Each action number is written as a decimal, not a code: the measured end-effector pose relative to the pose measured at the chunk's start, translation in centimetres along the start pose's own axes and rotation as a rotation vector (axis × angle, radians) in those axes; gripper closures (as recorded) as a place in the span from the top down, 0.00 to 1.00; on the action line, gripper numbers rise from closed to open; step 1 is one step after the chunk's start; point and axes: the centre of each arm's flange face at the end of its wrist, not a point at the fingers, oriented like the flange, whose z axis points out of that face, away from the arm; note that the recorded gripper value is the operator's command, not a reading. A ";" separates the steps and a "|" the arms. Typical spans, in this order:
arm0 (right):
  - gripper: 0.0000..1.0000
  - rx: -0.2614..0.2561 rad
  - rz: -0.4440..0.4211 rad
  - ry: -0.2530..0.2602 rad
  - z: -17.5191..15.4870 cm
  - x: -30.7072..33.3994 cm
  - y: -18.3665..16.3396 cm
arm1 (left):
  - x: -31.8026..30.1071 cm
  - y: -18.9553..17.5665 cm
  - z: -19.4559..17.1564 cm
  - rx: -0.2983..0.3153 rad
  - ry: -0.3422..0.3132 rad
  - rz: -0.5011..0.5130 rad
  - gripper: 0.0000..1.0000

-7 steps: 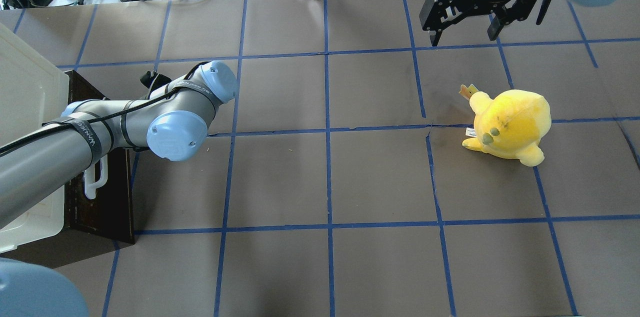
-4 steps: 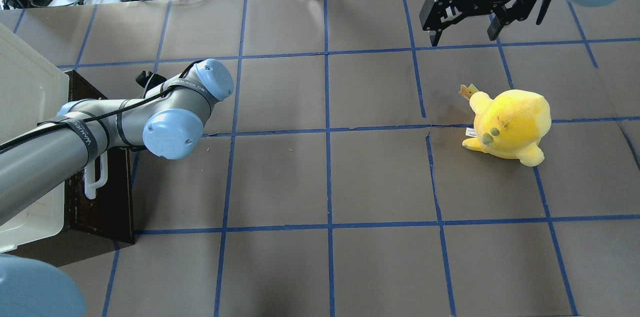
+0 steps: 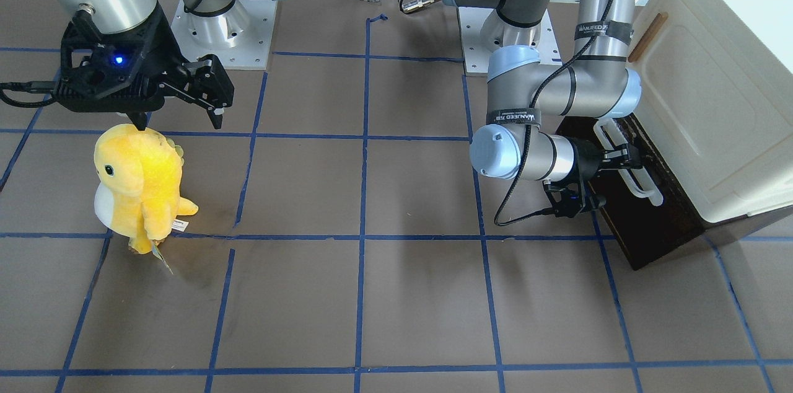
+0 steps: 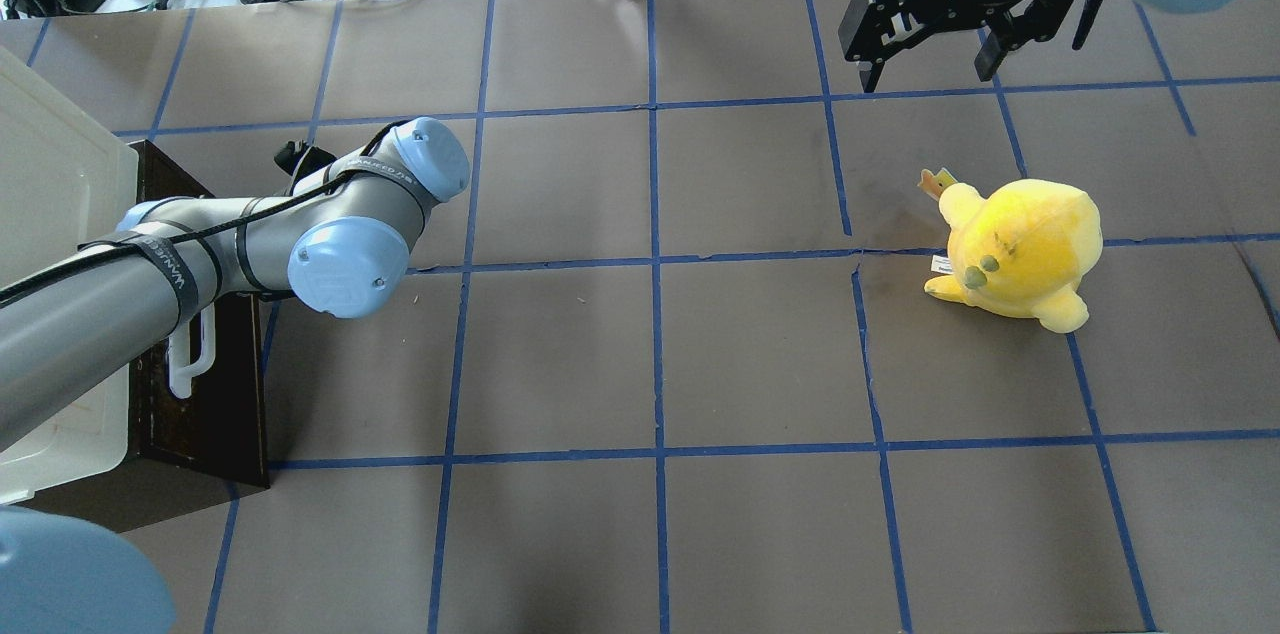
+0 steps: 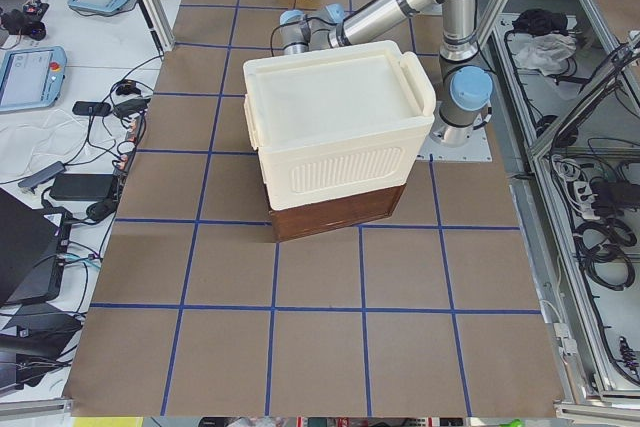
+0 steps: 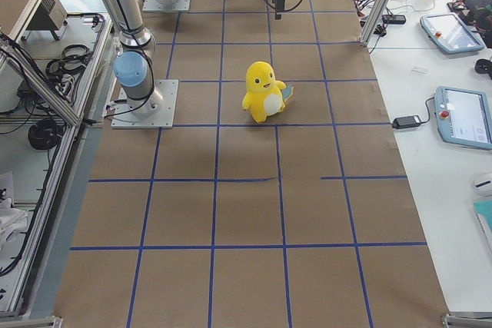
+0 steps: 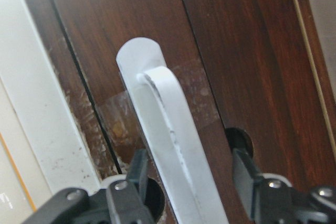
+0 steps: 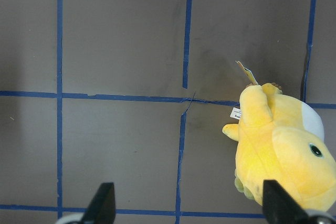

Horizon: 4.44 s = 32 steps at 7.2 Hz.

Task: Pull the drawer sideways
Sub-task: 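Hold the handle firmly with the left gripper and begin pulling, then pull the drawer out of the white box with the left gripper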

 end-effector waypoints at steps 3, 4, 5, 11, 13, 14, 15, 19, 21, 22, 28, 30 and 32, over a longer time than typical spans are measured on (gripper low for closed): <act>1.00 0.000 0.000 0.000 0.0 0.0 0.0 | 0.1 0.0 0.0 -0.001 0.000 0.004 0.45; 1.00 0.000 0.000 0.000 0.0 0.0 0.0 | 0.1 0.0 0.0 -0.001 0.000 0.004 0.44; 1.00 0.000 -0.001 0.000 0.0 0.0 0.0 | 0.1 0.0 0.0 -0.001 0.001 0.004 0.42; 1.00 0.000 0.000 0.000 0.0 0.0 0.0 | 0.1 -0.1 0.0 0.000 0.004 0.001 0.31; 1.00 0.000 0.000 0.000 0.0 0.0 0.0 | 0.1 -0.2 -0.1 0.003 0.006 -0.001 0.31; 1.00 0.000 0.000 0.000 0.0 0.0 0.0 | 0.2 -0.2 -0.5 0.011 0.006 -0.001 0.31; 1.00 0.000 0.000 0.000 0.0 0.0 0.0 | 0.4 -0.2 -1.3 0.027 0.004 0.001 0.31; 1.00 0.000 0.000 0.000 0.0 0.0 0.0 | 0.7 -0.2 -3.4 0.060 0.023 0.004 0.31; 1.00 0.000 0.000 0.000 0.0 0.0 0.0 | 1.5 0.3 -4.9 0.087 0.032 0.017 0.31; 1.00 0.000 0.000 0.000 0.0 0.0 0.0 | 1.8 0.6 -5.7 0.100 0.041 0.021 0.31; 1.00 0.000 0.000 0.000 0.0 0.0 0.0 | 2.3 0.8 -8.8 0.150 0.060 0.027 0.31; 1.00 0.000 0.000 0.000 0.0 0.0 0.0 | 2.5 0.8 -9.2 0.156 0.067 0.032 0.31; 1.00 0.000 0.000 0.000 0.0 0.0 0.0 | 2.7 1.0 -9.7 0.163 0.071 0.036 0.37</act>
